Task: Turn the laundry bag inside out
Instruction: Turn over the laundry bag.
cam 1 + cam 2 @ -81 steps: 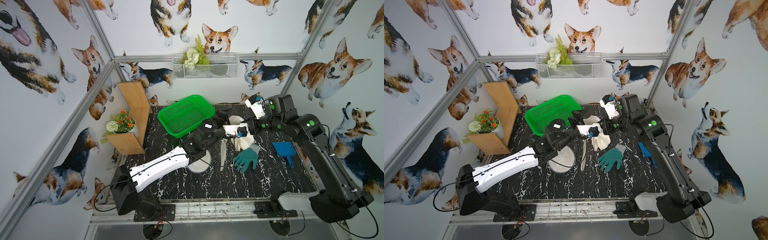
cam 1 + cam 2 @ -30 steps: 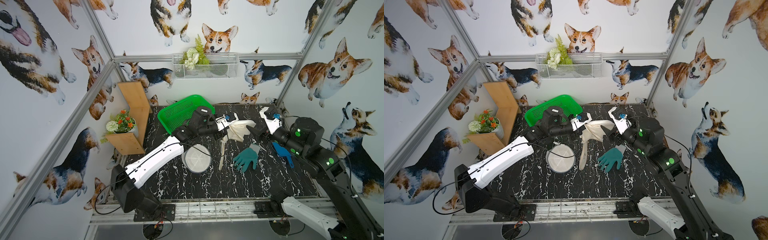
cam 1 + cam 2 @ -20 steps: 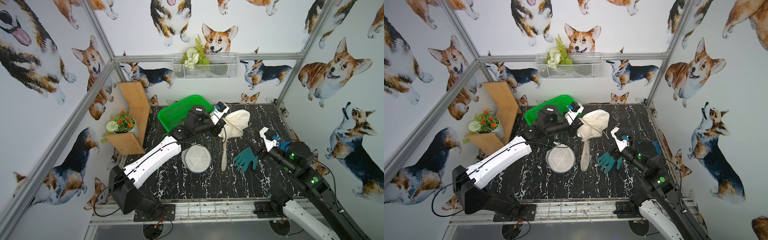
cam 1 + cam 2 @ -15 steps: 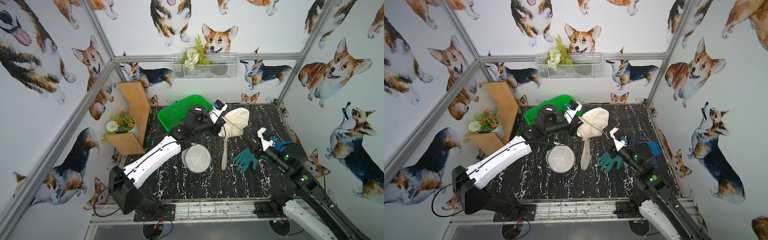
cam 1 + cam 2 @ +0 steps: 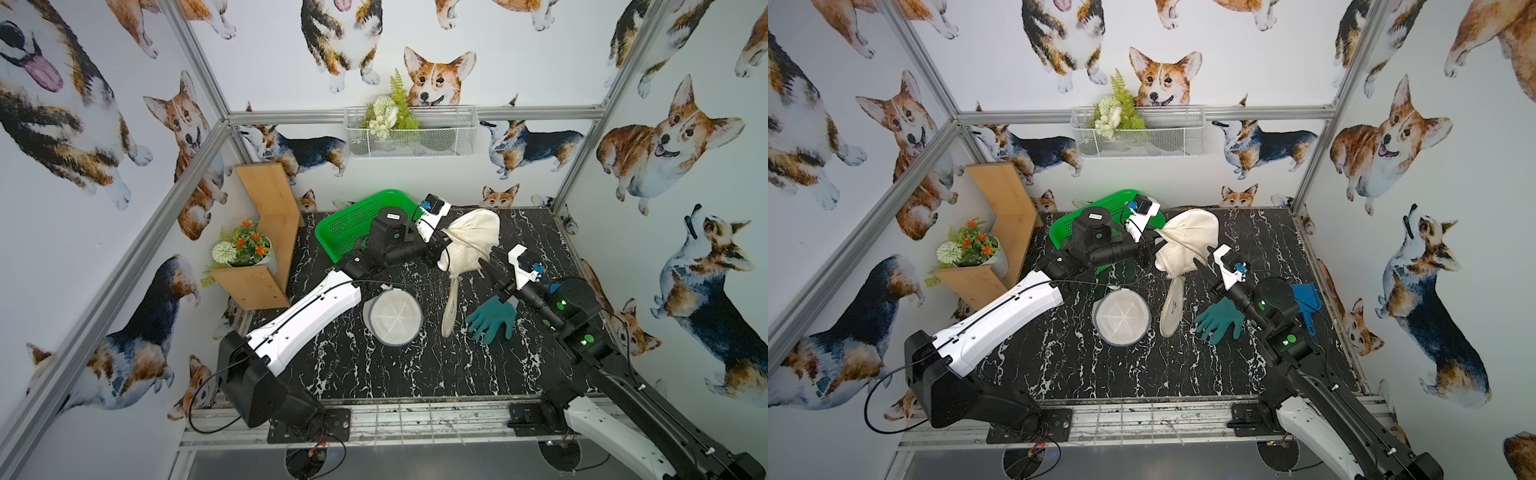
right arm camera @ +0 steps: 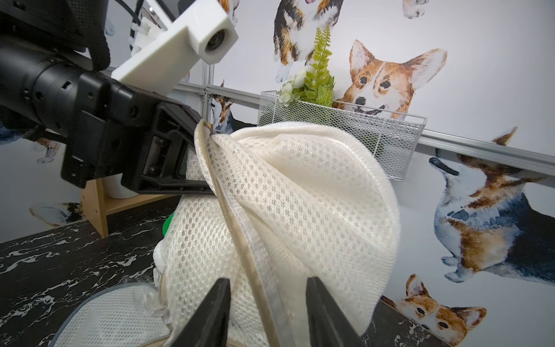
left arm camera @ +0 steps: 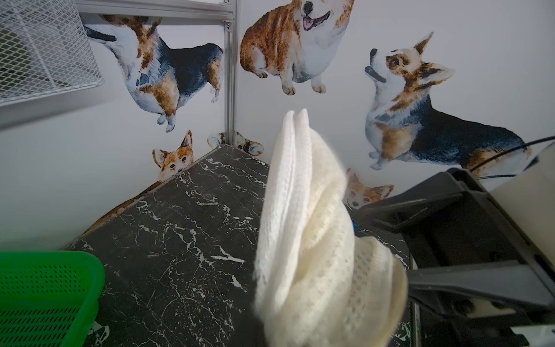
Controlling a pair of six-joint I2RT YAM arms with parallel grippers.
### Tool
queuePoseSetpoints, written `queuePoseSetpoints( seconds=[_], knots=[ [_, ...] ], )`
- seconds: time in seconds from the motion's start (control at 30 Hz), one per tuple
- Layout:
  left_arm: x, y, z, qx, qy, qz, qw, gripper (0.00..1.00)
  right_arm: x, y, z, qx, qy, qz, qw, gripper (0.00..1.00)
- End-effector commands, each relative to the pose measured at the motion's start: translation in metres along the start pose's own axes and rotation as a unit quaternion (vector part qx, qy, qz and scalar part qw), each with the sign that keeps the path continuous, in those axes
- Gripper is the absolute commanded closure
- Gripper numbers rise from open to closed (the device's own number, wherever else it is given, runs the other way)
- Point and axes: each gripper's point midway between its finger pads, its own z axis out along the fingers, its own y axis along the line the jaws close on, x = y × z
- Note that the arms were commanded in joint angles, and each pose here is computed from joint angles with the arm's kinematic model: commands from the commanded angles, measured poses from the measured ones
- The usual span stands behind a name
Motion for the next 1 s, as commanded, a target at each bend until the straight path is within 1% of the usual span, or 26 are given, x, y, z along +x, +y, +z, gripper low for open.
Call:
queuePoseSetpoints(
  seconds=[0.0, 0.03, 0.13, 0.27, 0.43, 0.53, 0.7, 0.97],
  knots=[
    [-0.014, -0.007, 0.000, 0.020, -0.023, -0.001, 1.000, 1.00, -0.017, -0.003, 0.004, 0.005, -0.034, -0.021, 0.999, 0.58],
    [-0.013, -0.007, -0.001, 0.020, -0.021, -0.001, 1.000, 1.00, -0.018, -0.006, 0.006, 0.011, -0.035, -0.021, 0.999, 0.61],
    [-0.011, -0.006, -0.002, 0.016, -0.015, 0.001, 1.000, 1.00, -0.018, -0.013, 0.007, 0.031, -0.035, -0.021, 0.999, 0.76],
    [-0.007, -0.002, -0.005, 0.000, -0.005, 0.016, 1.000, 1.00, -0.021, -0.019, 0.004, 0.047, -0.032, -0.017, 0.998, 1.00],
    [0.007, 0.007, -0.010, -0.034, 0.045, 0.080, 0.995, 1.00, -0.030, -0.034, 0.001, 0.085, -0.005, 0.006, 0.996, 1.00],
    [0.015, 0.005, -0.014, -0.033, 0.076, 0.129, 0.988, 1.00, -0.039, -0.042, 0.000, 0.100, 0.012, 0.010, 0.995, 1.00],
    [0.030, -0.006, -0.020, -0.009, 0.122, 0.207, 0.971, 1.00, -0.049, -0.053, 0.008, 0.114, 0.048, 0.003, 0.992, 1.00],
    [0.046, -0.025, -0.029, 0.037, 0.163, 0.294, 0.941, 1.00, -0.060, -0.059, 0.029, 0.108, 0.081, -0.013, 0.991, 1.00]
  ],
)
